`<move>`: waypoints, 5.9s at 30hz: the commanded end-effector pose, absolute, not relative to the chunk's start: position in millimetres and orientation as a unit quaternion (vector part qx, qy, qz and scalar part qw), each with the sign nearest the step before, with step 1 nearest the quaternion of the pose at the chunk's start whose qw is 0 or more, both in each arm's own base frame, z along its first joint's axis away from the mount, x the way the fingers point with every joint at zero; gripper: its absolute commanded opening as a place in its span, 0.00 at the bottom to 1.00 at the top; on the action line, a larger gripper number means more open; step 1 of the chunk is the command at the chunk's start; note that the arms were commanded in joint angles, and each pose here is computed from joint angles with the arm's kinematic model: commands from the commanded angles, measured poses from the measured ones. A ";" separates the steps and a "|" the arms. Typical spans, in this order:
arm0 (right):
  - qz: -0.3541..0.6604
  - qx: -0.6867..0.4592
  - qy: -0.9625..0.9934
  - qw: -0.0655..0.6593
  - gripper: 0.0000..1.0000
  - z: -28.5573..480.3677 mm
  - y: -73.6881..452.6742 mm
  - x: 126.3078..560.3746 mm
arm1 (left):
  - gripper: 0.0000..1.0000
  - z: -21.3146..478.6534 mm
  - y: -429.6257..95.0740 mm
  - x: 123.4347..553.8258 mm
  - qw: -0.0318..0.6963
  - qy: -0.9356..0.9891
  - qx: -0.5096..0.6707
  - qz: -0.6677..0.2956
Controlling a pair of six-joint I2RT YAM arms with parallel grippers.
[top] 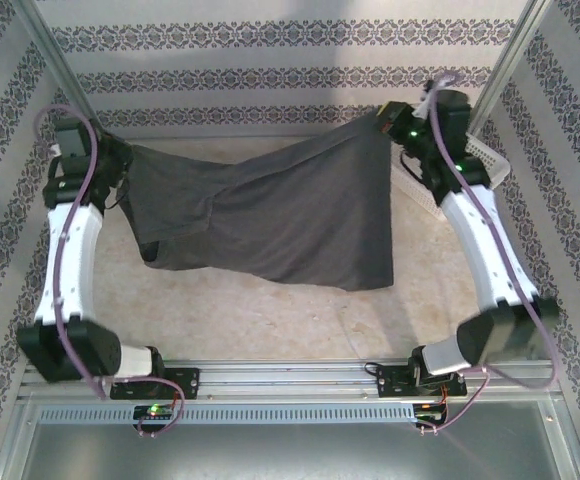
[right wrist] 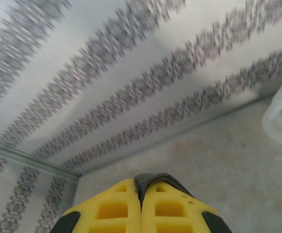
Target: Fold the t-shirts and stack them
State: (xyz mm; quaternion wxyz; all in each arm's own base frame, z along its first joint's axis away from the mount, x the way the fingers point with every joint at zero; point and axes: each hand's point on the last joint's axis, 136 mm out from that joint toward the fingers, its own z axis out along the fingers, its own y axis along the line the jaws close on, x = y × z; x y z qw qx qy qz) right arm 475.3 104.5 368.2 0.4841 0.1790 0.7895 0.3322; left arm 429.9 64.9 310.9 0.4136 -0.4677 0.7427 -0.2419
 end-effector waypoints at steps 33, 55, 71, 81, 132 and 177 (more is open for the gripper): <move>0.279 0.307 0.834 0.365 0.00 235.2 67.7 375.8 | 0.01 254.6 76.9 321.9 0.358 0.723 -0.541 -0.235; 0.187 0.232 0.938 0.176 0.38 111.0 110.3 341.6 | 0.36 88.4 12.0 244.3 0.118 0.836 -0.521 -0.128; 0.184 0.294 0.932 0.105 0.39 84.7 96.2 310.2 | 0.44 36.9 -5.4 139.4 0.021 0.834 -0.550 -0.037; 0.184 0.324 0.923 0.092 0.39 70.8 82.8 301.9 | 0.41 -1.0 -19.8 155.8 0.009 0.837 -0.542 -0.071; 0.068 0.341 0.928 0.136 0.00 85.5 37.4 289.5 | 0.00 171.3 -15.2 144.6 0.220 0.741 -0.620 -0.133; 0.086 0.347 0.925 0.126 0.00 92.9 37.3 389.1 | 0.00 173.6 10.3 364.0 0.267 0.805 -0.492 -0.194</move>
